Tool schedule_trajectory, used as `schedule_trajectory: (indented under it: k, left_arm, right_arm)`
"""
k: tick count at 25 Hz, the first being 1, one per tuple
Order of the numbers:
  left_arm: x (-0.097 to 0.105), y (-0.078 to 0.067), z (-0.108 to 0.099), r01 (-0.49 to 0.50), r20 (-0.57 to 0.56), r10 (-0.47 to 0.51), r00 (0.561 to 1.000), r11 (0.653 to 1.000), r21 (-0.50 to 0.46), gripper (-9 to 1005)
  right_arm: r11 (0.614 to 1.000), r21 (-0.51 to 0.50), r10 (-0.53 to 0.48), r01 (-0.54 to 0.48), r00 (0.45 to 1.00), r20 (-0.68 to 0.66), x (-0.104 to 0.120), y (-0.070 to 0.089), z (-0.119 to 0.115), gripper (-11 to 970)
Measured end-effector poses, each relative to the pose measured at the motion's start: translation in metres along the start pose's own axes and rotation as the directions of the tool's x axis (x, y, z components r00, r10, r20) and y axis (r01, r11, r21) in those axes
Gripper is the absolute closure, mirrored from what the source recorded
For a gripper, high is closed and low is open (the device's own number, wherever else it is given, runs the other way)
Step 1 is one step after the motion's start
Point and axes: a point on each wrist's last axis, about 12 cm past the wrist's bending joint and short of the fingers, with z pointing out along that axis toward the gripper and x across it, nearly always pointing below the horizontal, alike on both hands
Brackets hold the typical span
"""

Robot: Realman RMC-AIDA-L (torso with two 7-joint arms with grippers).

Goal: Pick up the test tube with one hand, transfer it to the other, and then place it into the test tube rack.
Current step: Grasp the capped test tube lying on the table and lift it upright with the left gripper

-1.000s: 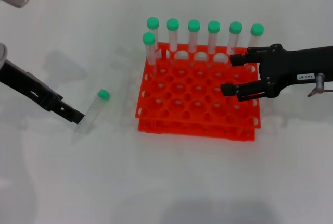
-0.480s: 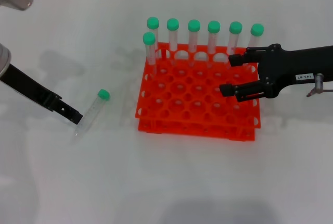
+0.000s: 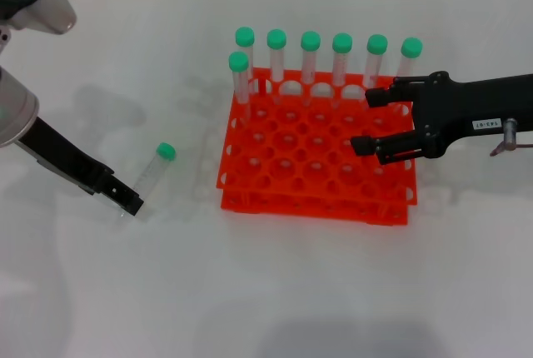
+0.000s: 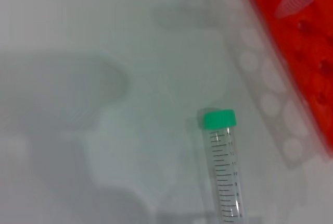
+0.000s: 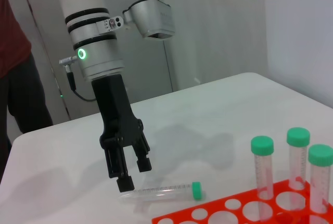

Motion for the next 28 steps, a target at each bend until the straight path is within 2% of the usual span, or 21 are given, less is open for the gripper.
schedule_trajectory:
  k: [7, 18, 26, 28]
  left_arm:
    - [-0.0046, -0.0041, 0.0014, 0.005, -0.023, -0.005, 1.000, 1.000, -0.012, 132]
    - [-0.0055, -0.0016, 0.0031, 0.025, -0.033, -0.027, 0.999, 0.998, -0.049, 164]
    - [-0.0094, -0.0060, 0.0078, 0.018, -0.036, -0.019, 0.999, 0.999, -0.039, 533]
    - [-0.0100, -0.0068, 0.0086, 0.017, -0.038, -0.018, 0.999, 0.999, -0.037, 532]
  right_arm:
    - [1.000, -0.002, 0.000, 0.000, 1.000, 0.000, 0.0000, 0.0002, 0.0001, 118]
    - [1.000, -0.001, -0.003, 0.003, 1.000, 0.000, -0.0005, -0.0001, 0.0003, 117]
    - [1.000, 0.000, -0.007, 0.007, 1.000, 0.000, -0.0006, -0.0002, 0.0003, 118]
    - [1.000, -0.001, -0.008, 0.008, 1.000, 0.000, -0.0006, -0.0002, 0.0003, 118]
